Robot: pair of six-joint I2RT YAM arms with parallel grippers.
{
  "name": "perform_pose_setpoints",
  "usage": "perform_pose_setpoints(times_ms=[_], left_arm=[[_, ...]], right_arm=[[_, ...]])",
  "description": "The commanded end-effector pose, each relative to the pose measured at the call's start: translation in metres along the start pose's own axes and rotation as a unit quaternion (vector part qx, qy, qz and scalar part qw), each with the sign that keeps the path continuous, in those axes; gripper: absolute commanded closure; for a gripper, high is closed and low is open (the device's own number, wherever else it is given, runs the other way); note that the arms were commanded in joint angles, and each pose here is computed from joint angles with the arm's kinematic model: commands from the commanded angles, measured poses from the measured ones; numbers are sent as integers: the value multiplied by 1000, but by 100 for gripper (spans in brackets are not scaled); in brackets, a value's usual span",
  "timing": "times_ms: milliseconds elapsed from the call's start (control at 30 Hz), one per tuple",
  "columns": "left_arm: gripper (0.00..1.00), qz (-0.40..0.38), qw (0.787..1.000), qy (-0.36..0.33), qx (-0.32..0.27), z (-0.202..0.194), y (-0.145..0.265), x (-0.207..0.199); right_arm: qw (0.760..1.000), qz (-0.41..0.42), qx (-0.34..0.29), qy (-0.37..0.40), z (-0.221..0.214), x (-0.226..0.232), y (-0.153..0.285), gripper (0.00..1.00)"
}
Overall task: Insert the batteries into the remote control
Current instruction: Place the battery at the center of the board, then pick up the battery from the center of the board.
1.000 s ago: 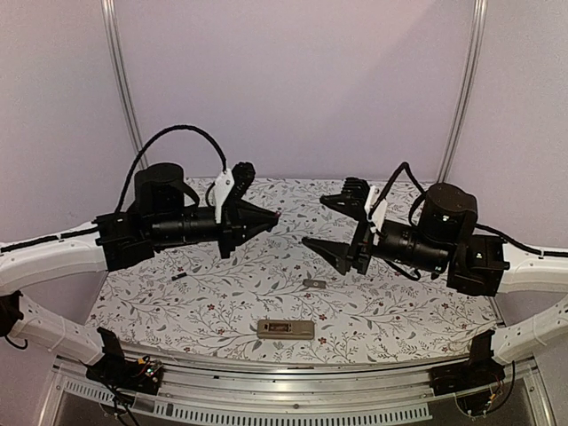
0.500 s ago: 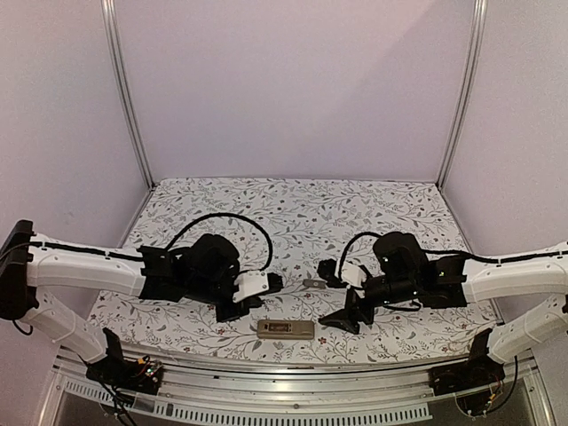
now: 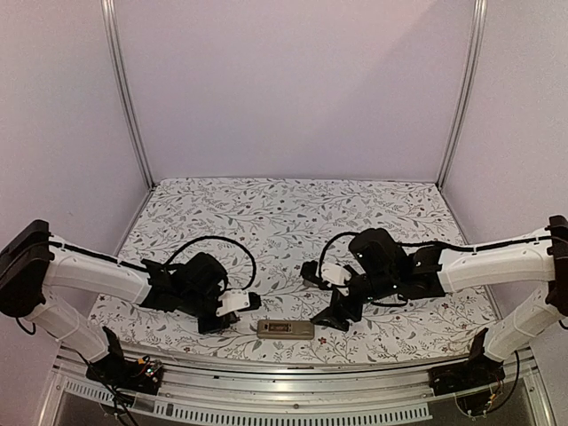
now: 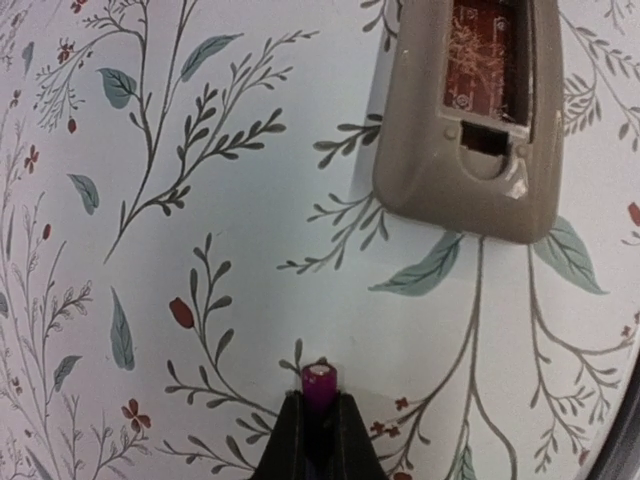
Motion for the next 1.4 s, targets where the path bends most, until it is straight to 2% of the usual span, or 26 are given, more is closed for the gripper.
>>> perform_pose_setpoints(times_ms=[0,100,167,433,533,667,833,1000,1200,1367], left_arm=[[91,-13,999,-4,35,-24,-8,-8],[69,-26,999,-6,34,-24,-7,-11],[62,-34,999,-8,27,-21,-6,-13],[42,-96,995,-15,7,-25,6,-18],[39,-84,996,-14,13,-37,8,-7],[44,-60,998,-7,12,-43,6,5],[50,-65,998,-8,-16,-33,6,6],[64,-65,998,-11,-23,-33,2,5],[67,-58,998,-13,-30,-31,-1,8],[85,-59,998,-10,-24,-33,-1,6]], right_arm=[[999,-7,43,-1,-5,-5,-12,10],[999,-6,47,3,-4,-6,-15,10],[999,-9,47,4,-3,-7,-15,10],[999,-10,36,6,1,-6,-9,10],[999,-7,35,6,3,-6,-12,10],[999,-8,38,6,5,-8,-17,10],[999,-7,39,2,6,-8,-18,9],[999,-3,41,-2,2,-7,-20,9],[999,0,48,-3,-3,-7,-24,10],[999,0,49,-5,-4,-7,-25,10]])
Point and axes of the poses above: each gripper's point midway between its finger pads, its own y axis back along the fingers, its own x axis along the line the jaws close on, z = x × y, the point moved 5 cm from there along y, back along the fingers, and after that the axes turned 2 degrees about -y, right-handed, at the moved point
